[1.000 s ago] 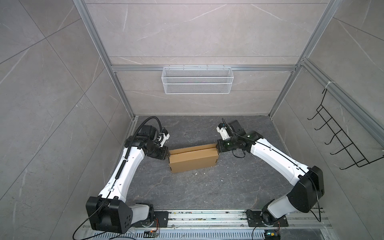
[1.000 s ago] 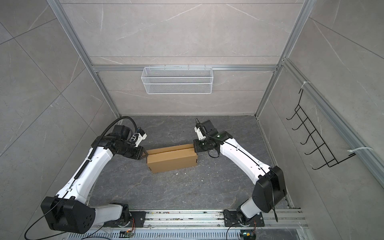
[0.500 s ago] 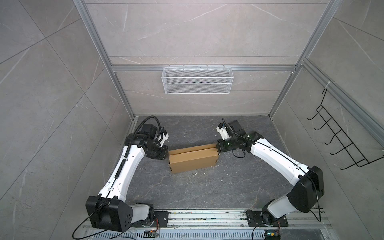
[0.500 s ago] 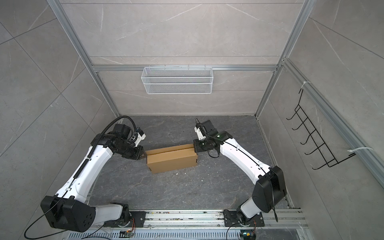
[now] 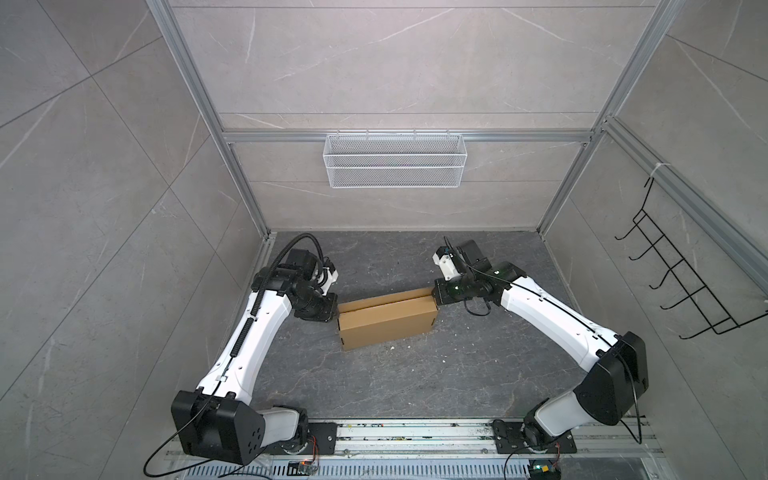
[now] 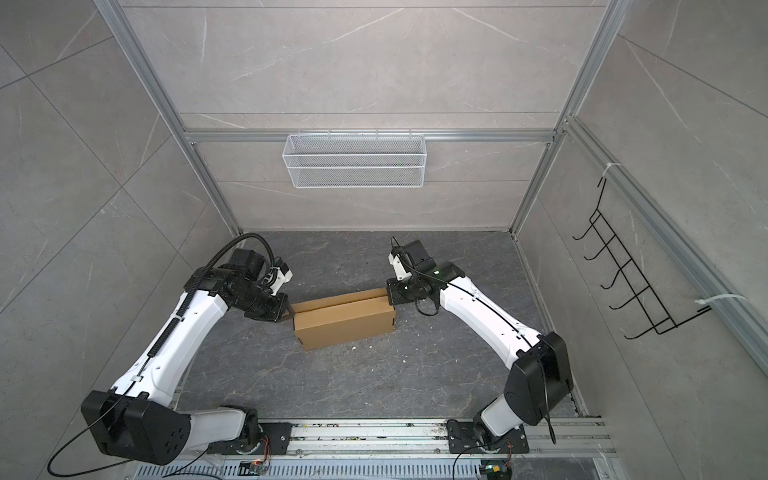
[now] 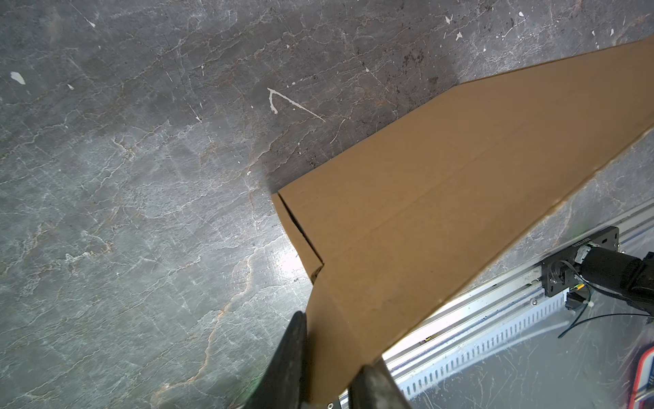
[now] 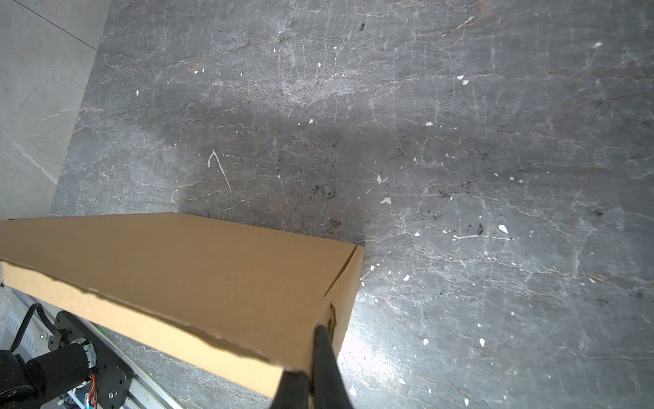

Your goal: Fold the paper box

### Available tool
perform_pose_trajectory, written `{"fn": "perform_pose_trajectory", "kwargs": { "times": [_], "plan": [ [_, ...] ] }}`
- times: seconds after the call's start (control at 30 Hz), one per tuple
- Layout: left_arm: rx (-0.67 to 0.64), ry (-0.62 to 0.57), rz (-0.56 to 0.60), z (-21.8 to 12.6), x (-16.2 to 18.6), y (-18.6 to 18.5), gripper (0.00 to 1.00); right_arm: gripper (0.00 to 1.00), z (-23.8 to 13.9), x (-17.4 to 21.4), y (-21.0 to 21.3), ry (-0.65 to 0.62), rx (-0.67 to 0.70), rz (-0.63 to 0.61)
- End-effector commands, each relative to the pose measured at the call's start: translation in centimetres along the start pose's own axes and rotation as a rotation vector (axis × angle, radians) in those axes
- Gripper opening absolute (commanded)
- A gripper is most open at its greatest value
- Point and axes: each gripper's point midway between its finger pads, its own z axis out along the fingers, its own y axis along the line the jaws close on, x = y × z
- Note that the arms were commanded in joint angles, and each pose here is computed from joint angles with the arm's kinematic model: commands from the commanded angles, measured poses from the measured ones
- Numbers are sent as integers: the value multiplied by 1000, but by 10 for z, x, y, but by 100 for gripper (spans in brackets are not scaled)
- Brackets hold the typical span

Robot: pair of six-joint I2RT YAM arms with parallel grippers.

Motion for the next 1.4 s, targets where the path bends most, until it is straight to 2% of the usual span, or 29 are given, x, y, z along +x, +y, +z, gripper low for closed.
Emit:
{"fn": "perform_pose_trajectory", "kwargs": {
  "times": [0.0, 0.33, 1.37],
  "plan": [
    [-8, 22, -29, -2, 4, 0, 20, 0, 11, 19, -3, 80, 9, 18],
    [29, -2, -126, -5, -6, -13, 7, 0, 12, 20, 0, 78, 5, 23],
    [-76, -39, -197, 12, 7, -6, 6, 0, 12, 22, -1, 65, 21, 42]
  ]
}}
